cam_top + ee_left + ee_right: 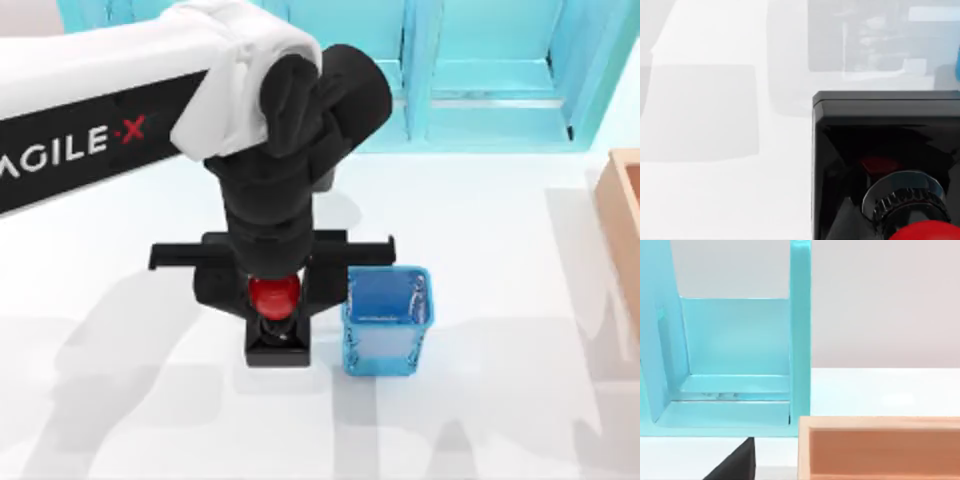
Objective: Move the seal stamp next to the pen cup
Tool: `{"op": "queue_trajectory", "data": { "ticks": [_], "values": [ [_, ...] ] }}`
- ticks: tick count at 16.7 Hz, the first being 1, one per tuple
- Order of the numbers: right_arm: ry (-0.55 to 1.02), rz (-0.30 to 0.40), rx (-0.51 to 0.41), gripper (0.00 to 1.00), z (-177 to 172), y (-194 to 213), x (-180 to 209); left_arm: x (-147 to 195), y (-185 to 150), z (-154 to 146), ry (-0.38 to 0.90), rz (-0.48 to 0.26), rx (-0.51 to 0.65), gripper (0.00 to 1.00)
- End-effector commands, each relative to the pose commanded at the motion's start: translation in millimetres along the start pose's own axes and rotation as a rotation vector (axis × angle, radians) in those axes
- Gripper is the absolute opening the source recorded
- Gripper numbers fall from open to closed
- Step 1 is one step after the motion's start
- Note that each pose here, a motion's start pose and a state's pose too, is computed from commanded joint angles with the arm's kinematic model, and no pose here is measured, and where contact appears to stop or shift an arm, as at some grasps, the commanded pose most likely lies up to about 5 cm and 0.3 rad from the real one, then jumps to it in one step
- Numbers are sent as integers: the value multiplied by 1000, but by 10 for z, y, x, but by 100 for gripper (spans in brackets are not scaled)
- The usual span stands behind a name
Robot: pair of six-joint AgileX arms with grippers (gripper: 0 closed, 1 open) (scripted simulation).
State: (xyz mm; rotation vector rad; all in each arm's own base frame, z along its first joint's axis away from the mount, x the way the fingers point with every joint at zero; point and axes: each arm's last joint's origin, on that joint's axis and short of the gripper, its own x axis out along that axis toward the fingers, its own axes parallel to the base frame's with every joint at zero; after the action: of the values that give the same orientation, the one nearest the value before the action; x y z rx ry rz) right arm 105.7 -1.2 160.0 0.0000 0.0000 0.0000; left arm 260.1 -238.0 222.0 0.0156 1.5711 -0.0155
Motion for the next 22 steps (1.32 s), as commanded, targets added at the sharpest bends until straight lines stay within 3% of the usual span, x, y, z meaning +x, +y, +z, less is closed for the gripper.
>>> {"op": "queue_trajectory", "data": {
  "ticks": [4,17,22],
  "values": [
    [0,0,0,100,0,0,0,5,-1,0,-1,0,0,0],
    [0,0,0,100,0,0,0,5,-1,0,-1,0,0,98],
    [0,0,0,100,0,0,0,5,-1,0,-1,0,0,100]
  ]
}}
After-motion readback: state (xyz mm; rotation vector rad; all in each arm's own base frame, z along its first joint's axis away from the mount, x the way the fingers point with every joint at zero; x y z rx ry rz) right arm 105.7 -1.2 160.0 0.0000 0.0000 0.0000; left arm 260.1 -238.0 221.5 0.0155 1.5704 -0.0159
